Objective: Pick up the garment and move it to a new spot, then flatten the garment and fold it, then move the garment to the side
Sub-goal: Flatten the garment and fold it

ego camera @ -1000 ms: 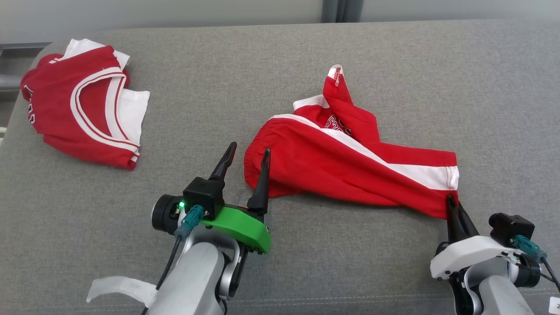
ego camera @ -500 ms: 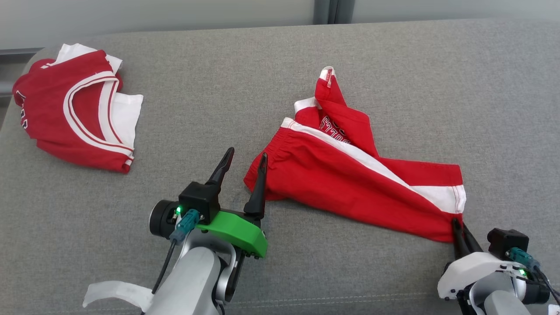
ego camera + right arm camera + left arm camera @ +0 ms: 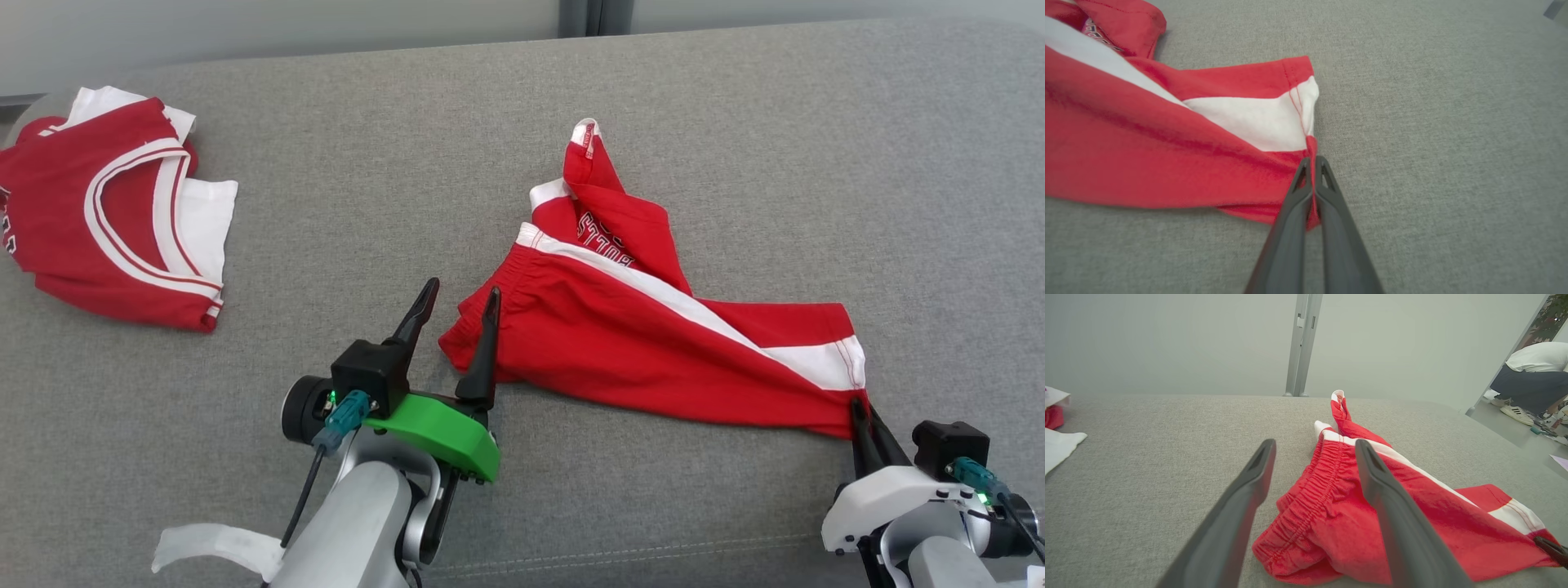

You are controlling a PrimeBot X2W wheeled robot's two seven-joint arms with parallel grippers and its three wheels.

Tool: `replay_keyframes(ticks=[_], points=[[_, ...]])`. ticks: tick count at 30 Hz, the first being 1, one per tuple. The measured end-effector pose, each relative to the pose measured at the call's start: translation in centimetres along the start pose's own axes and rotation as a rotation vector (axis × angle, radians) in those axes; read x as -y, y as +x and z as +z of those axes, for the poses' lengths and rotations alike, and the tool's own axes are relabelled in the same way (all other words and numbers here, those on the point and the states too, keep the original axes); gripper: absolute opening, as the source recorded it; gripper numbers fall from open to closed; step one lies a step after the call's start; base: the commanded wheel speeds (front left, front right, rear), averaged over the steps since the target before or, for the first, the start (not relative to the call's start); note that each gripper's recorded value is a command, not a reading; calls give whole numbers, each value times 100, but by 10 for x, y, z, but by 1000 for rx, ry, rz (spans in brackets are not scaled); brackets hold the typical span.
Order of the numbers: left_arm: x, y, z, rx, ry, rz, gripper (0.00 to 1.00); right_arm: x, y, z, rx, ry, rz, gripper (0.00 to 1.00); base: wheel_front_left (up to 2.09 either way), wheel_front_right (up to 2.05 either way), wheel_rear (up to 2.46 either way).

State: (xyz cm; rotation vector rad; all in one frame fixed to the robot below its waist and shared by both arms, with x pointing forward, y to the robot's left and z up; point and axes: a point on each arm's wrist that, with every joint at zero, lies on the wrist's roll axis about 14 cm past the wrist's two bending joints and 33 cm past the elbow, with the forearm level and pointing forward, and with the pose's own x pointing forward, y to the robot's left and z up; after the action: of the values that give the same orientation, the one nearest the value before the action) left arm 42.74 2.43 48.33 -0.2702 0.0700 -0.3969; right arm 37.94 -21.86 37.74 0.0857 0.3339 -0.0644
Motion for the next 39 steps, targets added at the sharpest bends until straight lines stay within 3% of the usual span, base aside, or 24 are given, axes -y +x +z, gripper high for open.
replay_keyframes(ticks=[1,2,12,19,30,39], points=[[0,1,2,6,-2,-1,100,1,0,2,9,0,-2,65,0,0,0],[0,2,3,10,-5,-2,100,1,-1,5,20,1,-3,100,0,0,0],[-10,-13,11,46,-22,26,100,11,-18,21,90,-3,-34,100,0,0,0],[-28,-29,25,94,-22,79,100,12,-25,64,226,-16,-35,100,0,0,0],[-55,-70,27,100,11,182,100,-19,-40,121,409,-68,55,100,0,0,0],[-70,-103,33,120,34,246,100,-38,-54,142,462,-84,107,100,0,0,0]])
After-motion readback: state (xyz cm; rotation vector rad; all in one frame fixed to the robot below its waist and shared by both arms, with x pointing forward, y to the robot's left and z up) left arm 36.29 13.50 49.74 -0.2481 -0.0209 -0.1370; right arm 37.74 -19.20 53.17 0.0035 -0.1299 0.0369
